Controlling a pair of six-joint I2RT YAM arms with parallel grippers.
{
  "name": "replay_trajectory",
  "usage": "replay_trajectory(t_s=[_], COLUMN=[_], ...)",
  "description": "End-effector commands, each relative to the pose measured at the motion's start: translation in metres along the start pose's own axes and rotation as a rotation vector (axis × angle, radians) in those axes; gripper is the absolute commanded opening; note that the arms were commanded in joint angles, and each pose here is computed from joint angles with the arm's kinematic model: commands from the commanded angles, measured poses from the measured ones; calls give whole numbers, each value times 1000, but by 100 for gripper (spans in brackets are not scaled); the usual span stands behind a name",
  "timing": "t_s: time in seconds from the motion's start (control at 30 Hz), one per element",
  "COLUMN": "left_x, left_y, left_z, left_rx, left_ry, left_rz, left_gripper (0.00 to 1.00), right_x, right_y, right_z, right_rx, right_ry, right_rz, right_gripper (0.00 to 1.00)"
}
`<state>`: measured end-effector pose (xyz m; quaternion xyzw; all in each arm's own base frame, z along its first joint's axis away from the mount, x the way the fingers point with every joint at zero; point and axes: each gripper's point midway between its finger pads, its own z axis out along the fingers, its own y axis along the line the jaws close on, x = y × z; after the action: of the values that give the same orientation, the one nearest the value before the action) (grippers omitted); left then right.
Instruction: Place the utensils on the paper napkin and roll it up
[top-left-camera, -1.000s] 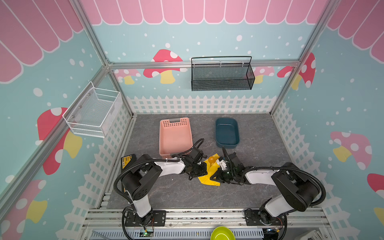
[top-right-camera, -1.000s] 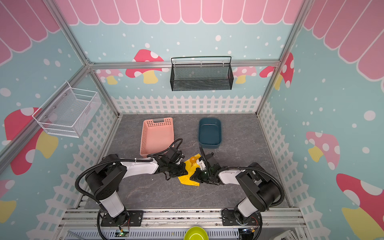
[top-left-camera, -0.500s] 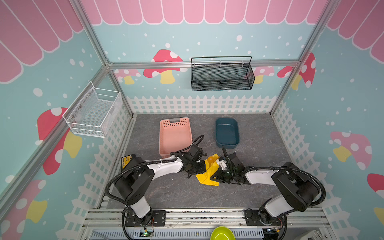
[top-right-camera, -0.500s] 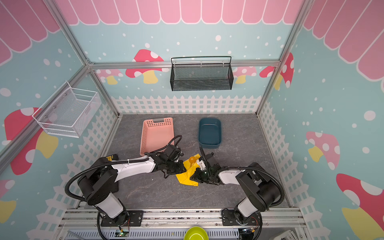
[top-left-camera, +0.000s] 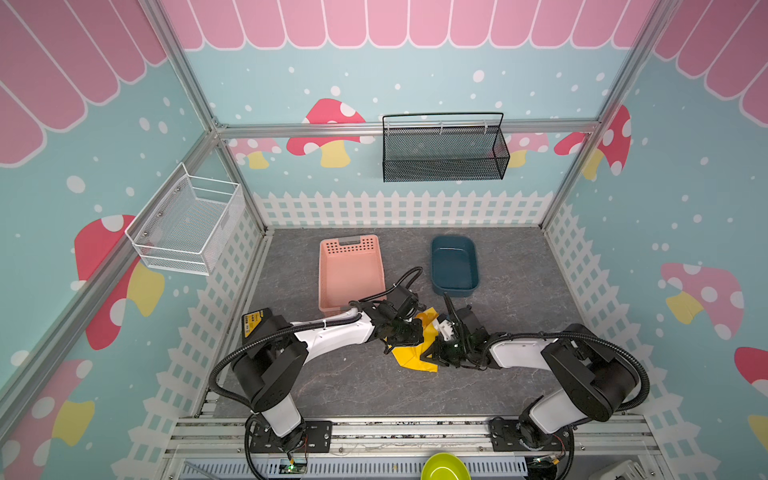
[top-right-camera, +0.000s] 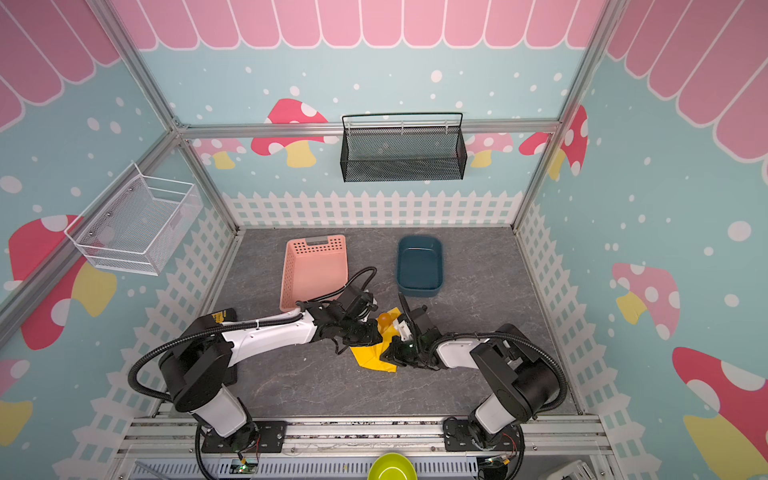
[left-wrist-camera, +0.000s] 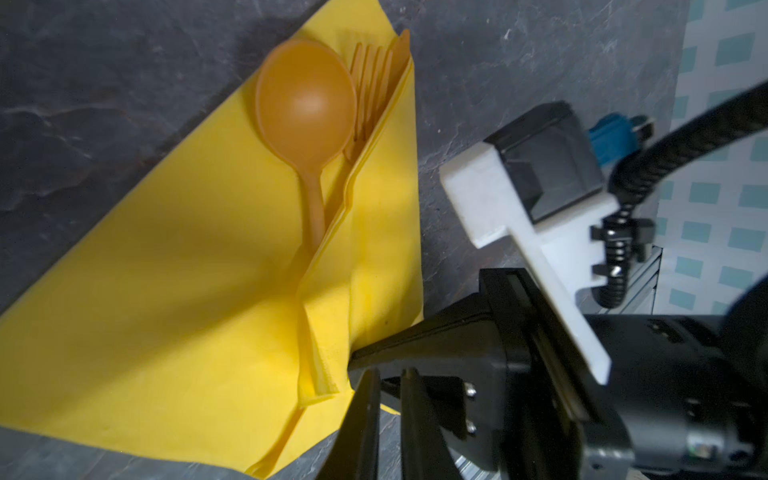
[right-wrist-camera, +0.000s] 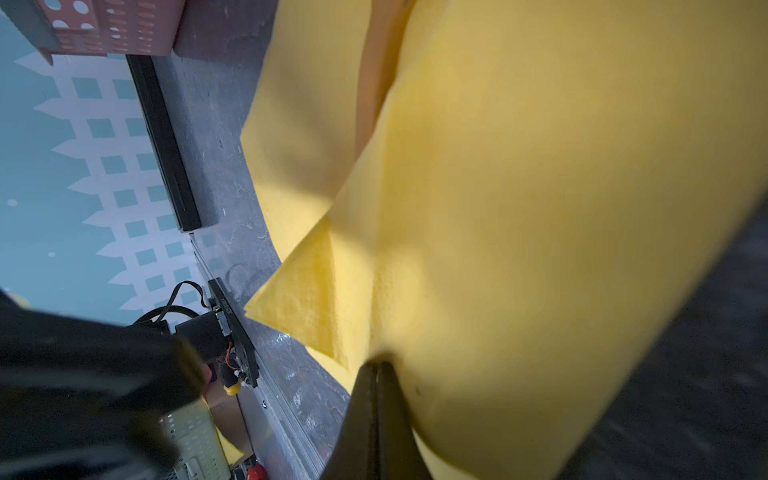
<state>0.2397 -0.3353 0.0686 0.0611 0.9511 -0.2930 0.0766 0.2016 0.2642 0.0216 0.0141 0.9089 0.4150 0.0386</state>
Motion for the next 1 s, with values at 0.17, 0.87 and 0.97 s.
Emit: replay_trajectory(t_s=[0.17, 0.87, 0.97], left_x=[9, 21, 21], left_y=[28, 52, 52], left_z=[19, 39, 40], left_rx=[-96, -147, -142], left_ry=[35, 86, 85], left_rz=[3, -26, -30], left_gripper=[12, 10, 9], right_x=[3, -19, -25], right_y=[-2, 20, 11], right_z=[3, -25, -34], right_rx=[8, 7, 33], right_ry=[11, -119, -161], right_rz=[8, -28, -6], right_gripper=[3, 6, 5])
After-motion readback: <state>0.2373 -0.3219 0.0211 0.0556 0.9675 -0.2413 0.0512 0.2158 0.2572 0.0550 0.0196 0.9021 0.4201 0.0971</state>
